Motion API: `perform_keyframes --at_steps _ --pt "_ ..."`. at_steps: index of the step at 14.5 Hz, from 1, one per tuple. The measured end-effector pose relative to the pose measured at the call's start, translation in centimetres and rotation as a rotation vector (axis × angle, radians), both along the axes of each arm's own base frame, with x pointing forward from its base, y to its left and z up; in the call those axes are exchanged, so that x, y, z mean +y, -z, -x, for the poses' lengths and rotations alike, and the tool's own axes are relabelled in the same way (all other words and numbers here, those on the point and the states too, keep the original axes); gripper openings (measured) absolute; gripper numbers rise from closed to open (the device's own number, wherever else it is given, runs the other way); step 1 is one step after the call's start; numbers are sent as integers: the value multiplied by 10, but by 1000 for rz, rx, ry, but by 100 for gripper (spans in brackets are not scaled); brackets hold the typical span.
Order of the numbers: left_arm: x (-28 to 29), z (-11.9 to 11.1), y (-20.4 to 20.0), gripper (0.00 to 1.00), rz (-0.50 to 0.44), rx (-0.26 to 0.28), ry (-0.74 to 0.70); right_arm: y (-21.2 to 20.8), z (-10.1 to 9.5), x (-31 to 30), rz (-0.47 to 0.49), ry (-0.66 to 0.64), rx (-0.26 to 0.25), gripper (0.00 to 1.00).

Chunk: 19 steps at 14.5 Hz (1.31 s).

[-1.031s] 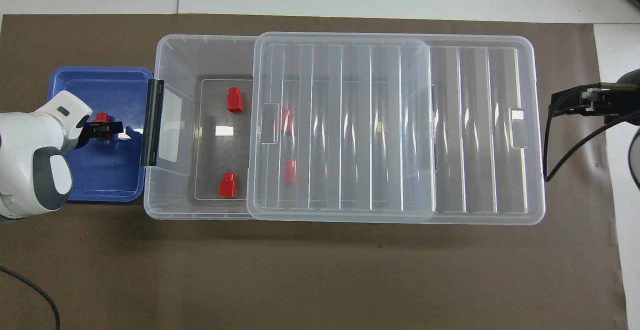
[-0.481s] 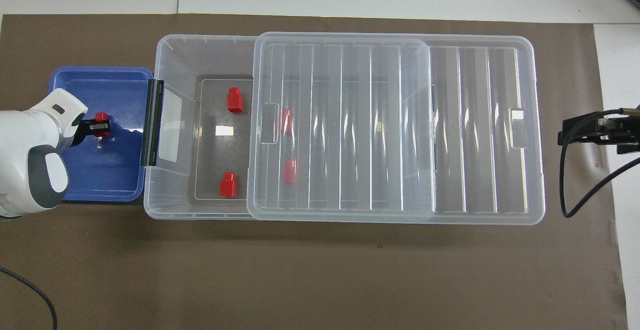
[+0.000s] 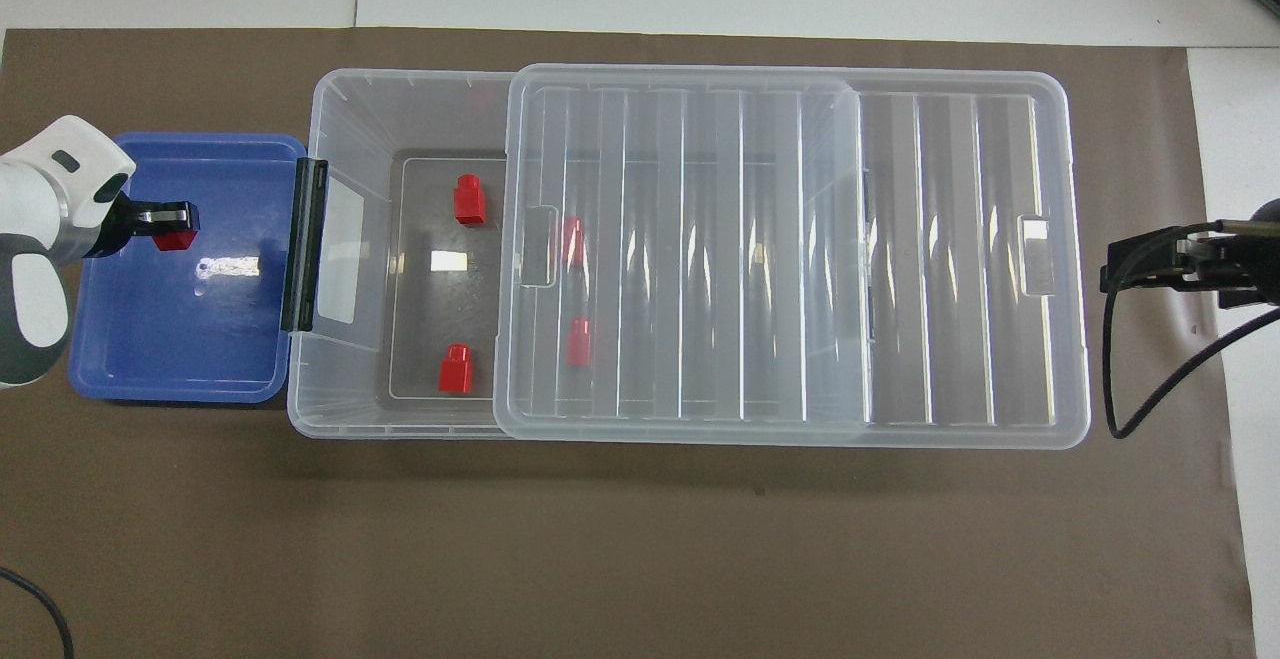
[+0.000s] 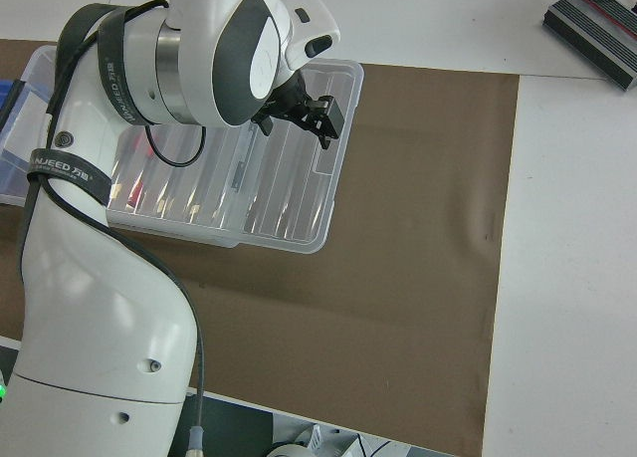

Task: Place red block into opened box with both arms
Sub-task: 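Grasp the red block with the left gripper and lift it, then carry the red block with the left gripper over the open box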

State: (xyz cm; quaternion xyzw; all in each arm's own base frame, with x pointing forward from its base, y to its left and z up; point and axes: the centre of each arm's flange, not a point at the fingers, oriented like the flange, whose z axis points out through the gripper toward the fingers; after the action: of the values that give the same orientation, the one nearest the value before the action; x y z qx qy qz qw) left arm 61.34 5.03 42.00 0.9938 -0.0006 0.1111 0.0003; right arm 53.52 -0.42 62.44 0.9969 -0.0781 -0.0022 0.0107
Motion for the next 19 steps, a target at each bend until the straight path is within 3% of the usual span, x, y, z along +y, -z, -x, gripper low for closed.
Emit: perform_keyframes --at_steps 4,9,16,19 --pt "-29 6 -86 39 26 58 -69 0 0 0 0 -10 1 100" --pt "-84 23 -152 39 141 22 -268 1 0 0 0 -53 4 100" --pt "-168 28 -176 39 316 -62 -553 1 0 0 0 -53 4 100" --pt "-175 27 -171 39 334 -71 -577 1 0 0 0 -53 3 100"
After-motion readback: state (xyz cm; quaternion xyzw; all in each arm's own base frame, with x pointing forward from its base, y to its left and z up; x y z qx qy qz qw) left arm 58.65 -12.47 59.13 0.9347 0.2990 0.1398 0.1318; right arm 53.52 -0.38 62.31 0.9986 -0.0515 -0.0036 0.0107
